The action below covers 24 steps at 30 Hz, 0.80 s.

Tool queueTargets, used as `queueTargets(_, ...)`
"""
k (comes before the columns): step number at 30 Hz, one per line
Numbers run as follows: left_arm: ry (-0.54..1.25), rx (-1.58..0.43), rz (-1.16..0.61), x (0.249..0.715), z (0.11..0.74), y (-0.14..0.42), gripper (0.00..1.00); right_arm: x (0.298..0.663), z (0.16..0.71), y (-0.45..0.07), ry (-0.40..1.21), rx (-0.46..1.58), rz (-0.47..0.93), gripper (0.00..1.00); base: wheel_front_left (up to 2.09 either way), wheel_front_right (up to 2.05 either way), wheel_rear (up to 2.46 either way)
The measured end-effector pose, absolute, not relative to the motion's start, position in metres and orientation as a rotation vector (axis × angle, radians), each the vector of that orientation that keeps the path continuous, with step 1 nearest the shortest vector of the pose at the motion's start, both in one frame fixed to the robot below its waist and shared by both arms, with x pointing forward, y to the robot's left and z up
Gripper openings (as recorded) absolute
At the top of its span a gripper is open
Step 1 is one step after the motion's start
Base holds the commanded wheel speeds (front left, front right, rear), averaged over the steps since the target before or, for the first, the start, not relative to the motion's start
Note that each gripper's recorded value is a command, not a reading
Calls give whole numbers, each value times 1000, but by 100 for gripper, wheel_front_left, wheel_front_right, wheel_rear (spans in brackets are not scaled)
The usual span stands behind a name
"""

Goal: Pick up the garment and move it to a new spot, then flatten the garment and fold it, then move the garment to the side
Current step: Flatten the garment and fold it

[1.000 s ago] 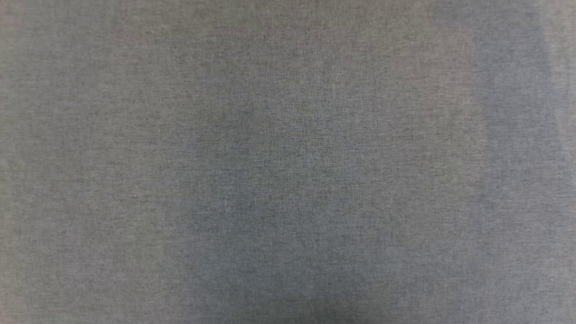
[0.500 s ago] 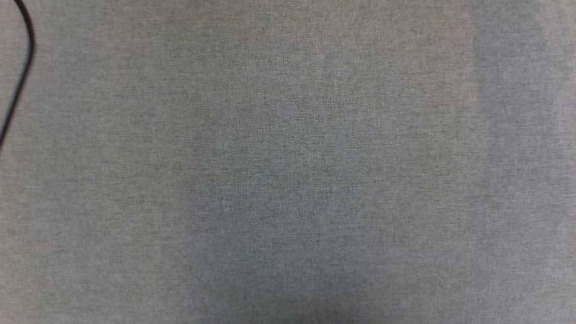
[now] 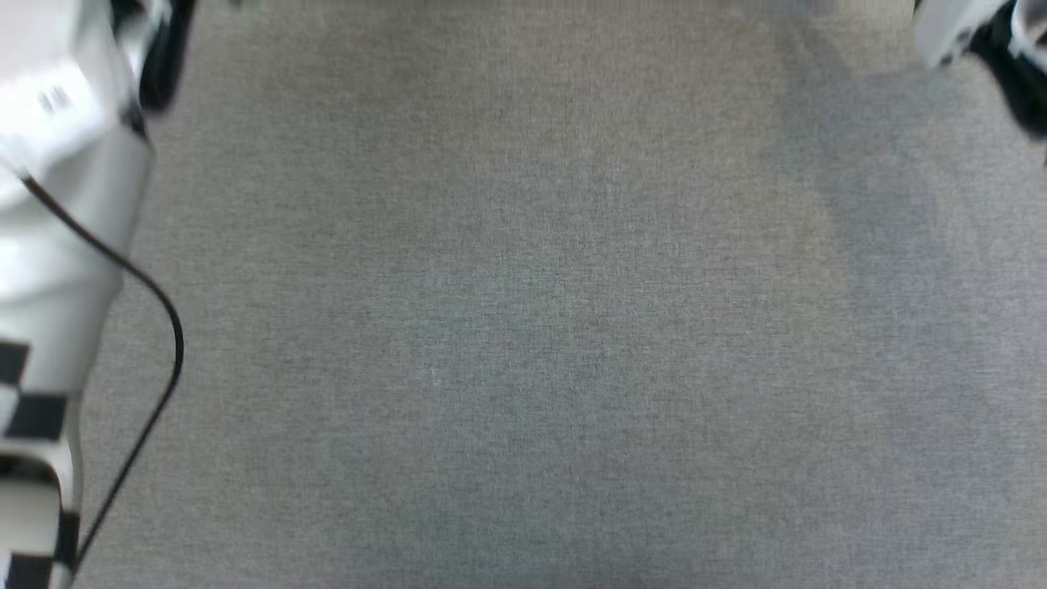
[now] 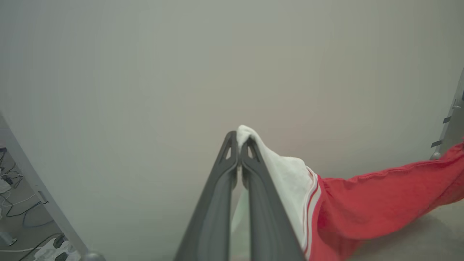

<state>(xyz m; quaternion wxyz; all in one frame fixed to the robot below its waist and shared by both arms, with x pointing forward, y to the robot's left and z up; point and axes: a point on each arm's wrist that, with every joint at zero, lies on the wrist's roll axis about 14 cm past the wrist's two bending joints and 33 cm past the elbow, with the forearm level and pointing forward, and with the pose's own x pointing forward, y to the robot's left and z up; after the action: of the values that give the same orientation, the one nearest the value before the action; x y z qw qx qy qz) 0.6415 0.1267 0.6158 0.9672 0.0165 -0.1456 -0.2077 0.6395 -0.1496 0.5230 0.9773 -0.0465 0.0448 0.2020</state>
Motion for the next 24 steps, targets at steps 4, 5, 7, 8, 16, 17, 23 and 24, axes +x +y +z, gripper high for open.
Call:
queueTargets(4,-223,27,-391,604,586,142,0,605,508,-153,143,-74,431,0,0,0,0)
queueTargets(5,-208,22,-383,592,580,144,0,595,505,-153,155,-68,437,0,0,0,0)
queueTargets(7,-172,11,-377,571,566,147,0,577,498,-153,184,-58,453,0,0,0,0)
queueTargets(8,-148,5,-374,558,557,148,0,566,495,-153,199,-55,463,0,0,0,0)
queueTargets(16,2,4,-348,466,509,156,0,496,481,-170,261,-2,463,0,0,0,0)
queueTargets(17,10,-5,-336,459,508,158,0,488,477,-171,273,1,465,0,0,0,0)
queueTargets(23,117,-70,-299,401,481,161,0,433,456,-171,350,71,467,0,0,0,0)
queueTargets(24,133,-74,-295,393,477,162,0,426,454,-172,357,80,464,0,0,0,0)
